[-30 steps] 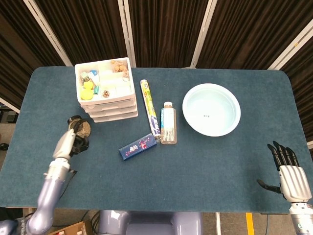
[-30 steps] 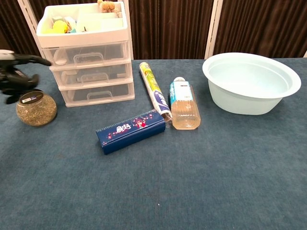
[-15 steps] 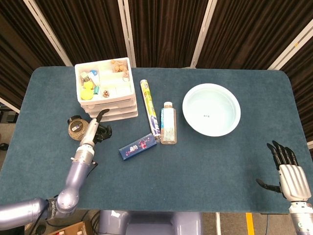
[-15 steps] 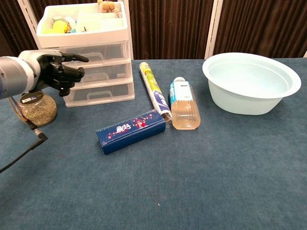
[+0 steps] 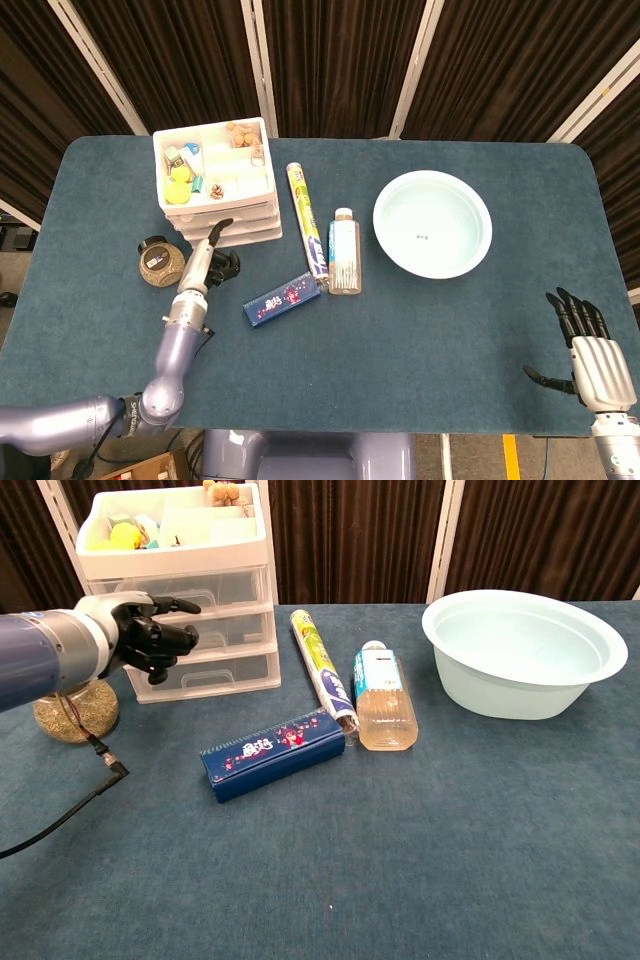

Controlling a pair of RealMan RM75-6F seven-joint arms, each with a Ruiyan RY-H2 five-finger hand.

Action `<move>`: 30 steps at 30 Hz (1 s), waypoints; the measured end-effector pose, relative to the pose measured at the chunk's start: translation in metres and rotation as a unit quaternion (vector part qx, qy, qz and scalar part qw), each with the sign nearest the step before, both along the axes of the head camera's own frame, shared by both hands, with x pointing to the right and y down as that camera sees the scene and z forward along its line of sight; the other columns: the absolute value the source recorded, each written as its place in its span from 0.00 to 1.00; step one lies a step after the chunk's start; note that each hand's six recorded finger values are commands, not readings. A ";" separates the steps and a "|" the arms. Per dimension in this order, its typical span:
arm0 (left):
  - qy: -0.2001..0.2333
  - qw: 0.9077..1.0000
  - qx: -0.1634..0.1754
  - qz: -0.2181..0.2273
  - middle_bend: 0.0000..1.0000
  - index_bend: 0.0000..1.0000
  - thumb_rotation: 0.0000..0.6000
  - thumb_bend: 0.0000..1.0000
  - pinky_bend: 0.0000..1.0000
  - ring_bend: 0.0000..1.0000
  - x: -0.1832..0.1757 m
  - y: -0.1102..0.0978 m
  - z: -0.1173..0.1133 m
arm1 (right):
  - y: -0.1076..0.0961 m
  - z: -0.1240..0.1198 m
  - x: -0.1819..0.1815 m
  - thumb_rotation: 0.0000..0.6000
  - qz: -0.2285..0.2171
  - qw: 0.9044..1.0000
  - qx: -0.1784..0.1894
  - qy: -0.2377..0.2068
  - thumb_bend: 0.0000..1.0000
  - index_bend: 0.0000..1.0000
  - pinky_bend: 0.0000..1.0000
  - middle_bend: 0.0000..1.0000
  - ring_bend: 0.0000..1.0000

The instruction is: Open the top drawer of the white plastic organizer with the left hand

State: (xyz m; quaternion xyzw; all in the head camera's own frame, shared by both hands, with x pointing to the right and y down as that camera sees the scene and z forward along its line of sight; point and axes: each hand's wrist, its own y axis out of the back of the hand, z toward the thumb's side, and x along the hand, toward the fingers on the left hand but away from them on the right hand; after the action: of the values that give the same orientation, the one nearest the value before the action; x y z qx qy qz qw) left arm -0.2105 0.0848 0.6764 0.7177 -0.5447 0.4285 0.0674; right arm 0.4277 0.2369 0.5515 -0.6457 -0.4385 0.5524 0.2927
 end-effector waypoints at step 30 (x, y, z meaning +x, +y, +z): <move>0.059 0.998 0.001 -0.001 1.00 0.12 1.00 0.69 0.81 0.93 0.043 0.002 0.010 | 0.001 0.000 -0.002 1.00 0.000 1.000 -0.002 -0.006 0.15 0.00 0.00 0.00 0.00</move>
State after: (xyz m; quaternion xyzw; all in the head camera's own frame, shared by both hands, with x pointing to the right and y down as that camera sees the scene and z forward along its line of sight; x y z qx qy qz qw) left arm -0.1680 0.0869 0.6860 0.7415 -0.5408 0.3847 0.0991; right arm 0.4259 0.2376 0.5512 -0.6496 -0.4388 0.5495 0.2891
